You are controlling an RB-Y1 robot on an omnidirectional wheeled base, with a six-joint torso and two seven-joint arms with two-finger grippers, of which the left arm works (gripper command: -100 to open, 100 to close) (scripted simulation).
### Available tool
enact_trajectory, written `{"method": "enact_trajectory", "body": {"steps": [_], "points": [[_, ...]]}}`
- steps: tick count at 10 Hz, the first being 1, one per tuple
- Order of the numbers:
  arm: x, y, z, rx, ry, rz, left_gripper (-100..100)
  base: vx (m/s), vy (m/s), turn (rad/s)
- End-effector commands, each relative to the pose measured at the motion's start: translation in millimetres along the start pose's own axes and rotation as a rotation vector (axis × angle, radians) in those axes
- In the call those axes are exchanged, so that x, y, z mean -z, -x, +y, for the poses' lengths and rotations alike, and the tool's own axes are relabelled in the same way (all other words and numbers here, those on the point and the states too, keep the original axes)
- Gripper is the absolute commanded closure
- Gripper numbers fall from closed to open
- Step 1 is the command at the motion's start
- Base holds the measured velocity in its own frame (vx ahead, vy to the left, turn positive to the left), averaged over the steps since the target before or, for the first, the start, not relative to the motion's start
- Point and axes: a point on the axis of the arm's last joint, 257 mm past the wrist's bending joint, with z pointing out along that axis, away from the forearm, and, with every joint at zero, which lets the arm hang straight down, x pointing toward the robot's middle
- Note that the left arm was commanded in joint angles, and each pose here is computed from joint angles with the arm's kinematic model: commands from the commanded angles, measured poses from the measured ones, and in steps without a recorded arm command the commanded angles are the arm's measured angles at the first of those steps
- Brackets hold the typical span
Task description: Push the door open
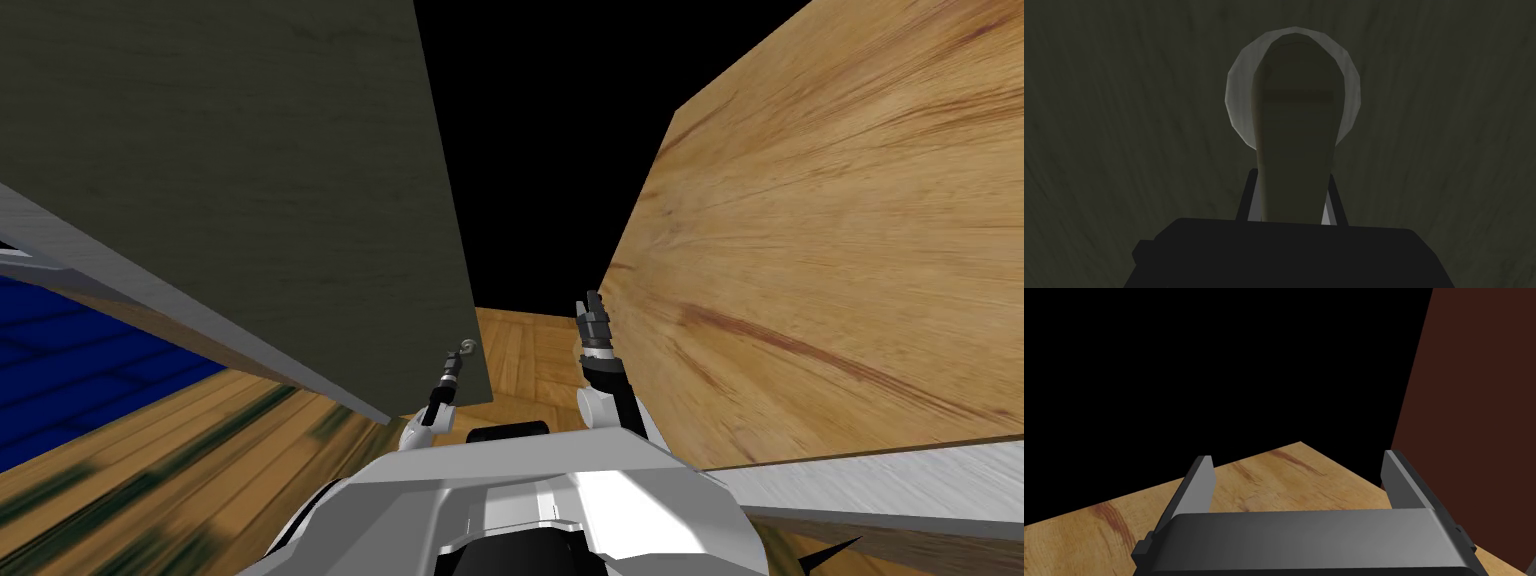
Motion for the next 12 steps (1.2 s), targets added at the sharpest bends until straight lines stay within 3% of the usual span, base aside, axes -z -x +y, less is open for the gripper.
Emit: {"method": "enact_trajectory", "body": {"steps": [1, 12], "points": [[-1.7, 15.9, -4.4, -0.008, -0.008, -0.028, 100, 0.171, -0.11, 0.133], [0.9, 36.1, -2.6, 0.004, -0.005, -0.09, 100, 0.145, -0.087, 0.105]]}}
